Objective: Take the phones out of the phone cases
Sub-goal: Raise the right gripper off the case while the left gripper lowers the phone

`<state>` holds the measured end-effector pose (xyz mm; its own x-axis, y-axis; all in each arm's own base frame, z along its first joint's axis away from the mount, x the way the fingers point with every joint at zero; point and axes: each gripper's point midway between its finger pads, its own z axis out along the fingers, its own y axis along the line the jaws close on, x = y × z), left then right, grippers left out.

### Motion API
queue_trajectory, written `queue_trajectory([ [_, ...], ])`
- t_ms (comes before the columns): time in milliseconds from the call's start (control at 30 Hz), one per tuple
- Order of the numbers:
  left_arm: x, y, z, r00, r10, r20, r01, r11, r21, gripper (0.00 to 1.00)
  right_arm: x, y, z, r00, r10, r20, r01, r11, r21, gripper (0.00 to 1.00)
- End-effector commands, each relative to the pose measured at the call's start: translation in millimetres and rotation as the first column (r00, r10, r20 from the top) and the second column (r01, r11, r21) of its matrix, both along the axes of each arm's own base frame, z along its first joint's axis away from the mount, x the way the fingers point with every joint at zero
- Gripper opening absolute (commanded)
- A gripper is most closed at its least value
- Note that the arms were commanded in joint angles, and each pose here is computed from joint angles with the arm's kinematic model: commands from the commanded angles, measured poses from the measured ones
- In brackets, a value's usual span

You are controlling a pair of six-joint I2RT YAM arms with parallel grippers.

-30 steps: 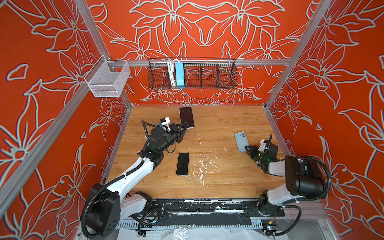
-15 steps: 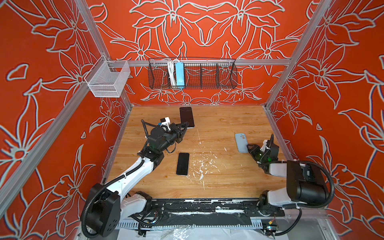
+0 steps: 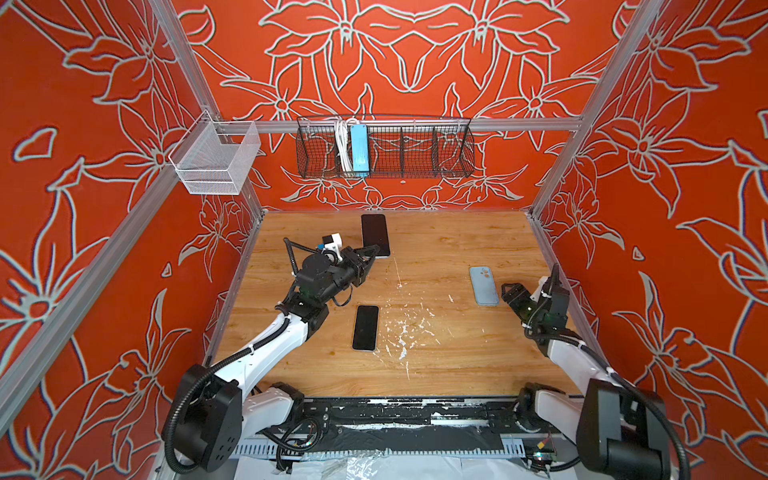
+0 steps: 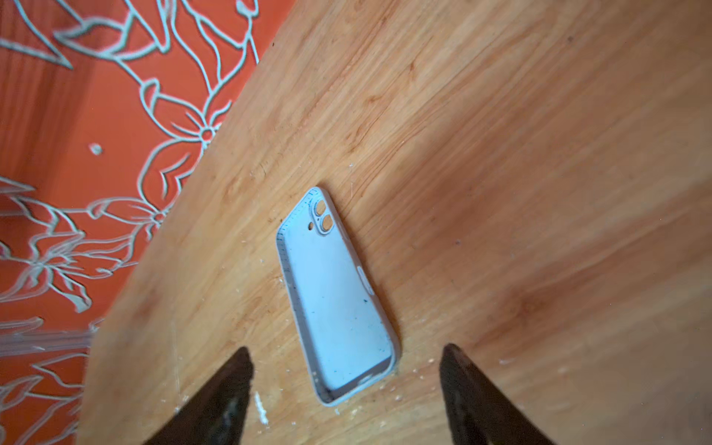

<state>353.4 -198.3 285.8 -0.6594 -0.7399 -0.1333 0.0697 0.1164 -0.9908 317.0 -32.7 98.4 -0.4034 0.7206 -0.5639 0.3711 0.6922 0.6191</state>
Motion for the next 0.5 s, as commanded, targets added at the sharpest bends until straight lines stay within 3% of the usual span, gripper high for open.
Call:
queue_trajectory([
  [0, 2.5, -6.7, 14.4, 0.995, -0.025, 0.095, 0.023, 0.999, 0.030, 0.00, -12.9, 3.4, -0.7, 0.997, 0.035, -0.066, -0.038, 0.998, -0.041, 0.98],
  [267, 9.0, -45.5, -17.1, 0.995, -0.004, 0.099, -0.009, 0.991, 0.136, 0.00, -30.0, 21.7, 10.8, 0.995, 0.093, -0.021, -0.093, 0.996, -0.006, 0.98],
  [467, 23.8, -70.1, -50.6, 0.997, -0.019, 0.073, 0.013, 0.996, 0.087, 0.00, -46.9, 32.6, -0.2, 0.994, 0.108, -0.028, -0.108, 0.994, 0.024, 0.98],
])
